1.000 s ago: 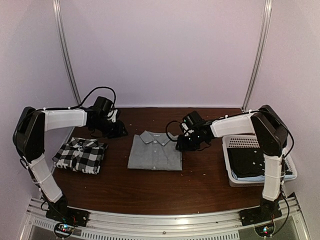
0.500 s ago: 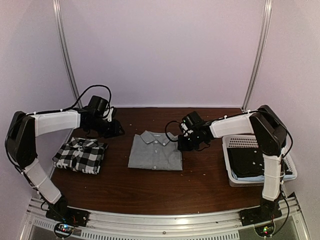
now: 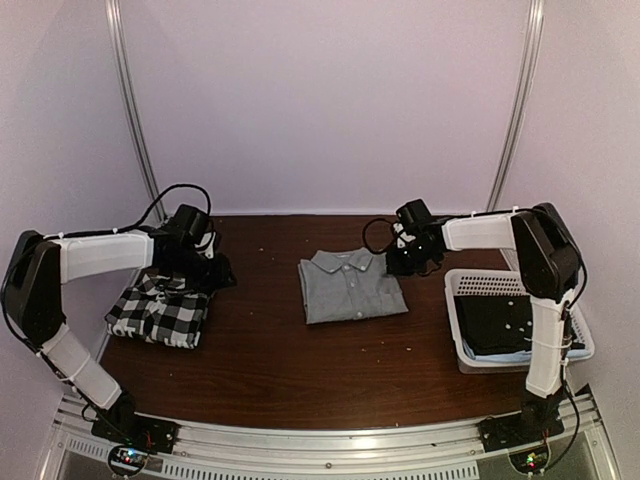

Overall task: Fold and stack the long sleeve shirts
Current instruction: Move the square-folded shirt to the center of the board.

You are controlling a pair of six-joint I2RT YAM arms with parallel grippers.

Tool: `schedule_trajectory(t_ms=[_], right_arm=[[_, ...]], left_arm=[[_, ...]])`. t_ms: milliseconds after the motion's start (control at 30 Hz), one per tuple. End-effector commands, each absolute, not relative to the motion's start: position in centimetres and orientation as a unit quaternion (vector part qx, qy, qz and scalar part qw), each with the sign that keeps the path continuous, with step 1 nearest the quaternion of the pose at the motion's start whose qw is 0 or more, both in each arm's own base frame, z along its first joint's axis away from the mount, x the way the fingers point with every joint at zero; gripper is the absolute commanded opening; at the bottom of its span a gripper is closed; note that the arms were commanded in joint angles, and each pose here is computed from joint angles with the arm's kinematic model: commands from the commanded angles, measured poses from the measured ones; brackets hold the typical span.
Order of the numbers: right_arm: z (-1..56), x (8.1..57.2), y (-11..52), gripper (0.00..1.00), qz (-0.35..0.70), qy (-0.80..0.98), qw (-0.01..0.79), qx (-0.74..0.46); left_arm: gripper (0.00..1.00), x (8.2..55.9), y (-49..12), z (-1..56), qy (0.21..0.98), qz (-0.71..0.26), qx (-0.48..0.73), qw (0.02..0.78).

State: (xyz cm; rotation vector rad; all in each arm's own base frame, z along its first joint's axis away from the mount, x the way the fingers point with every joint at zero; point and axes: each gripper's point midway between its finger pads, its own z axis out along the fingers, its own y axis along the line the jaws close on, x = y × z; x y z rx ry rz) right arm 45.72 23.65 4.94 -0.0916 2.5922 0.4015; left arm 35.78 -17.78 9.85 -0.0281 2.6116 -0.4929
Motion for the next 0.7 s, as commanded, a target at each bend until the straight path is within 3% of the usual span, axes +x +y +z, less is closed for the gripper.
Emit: schedule_trajectory(t_ms=[0, 467, 667], right_arm=[[4.3, 47.0, 20.8, 0.00, 0.111, 0.960, 0.255, -0.036], [4.5, 47.8, 19.9, 0.00, 0.134, 0.956, 0.258, -0.039], [4.5, 47.6, 19.8, 0.00, 0.138, 0.956, 0.257, -0.041]], left_arm=[[0.42, 34.8, -15.0, 9.4, 0.959, -0.131, -0.062, 0.242], [0.48, 33.1, -10.2, 5.6, 0.972, 0.002, -0.095, 0.215], [0.46, 33.8, -9.9, 4.2, 0.976, 0.030, -0.082, 0.200]])
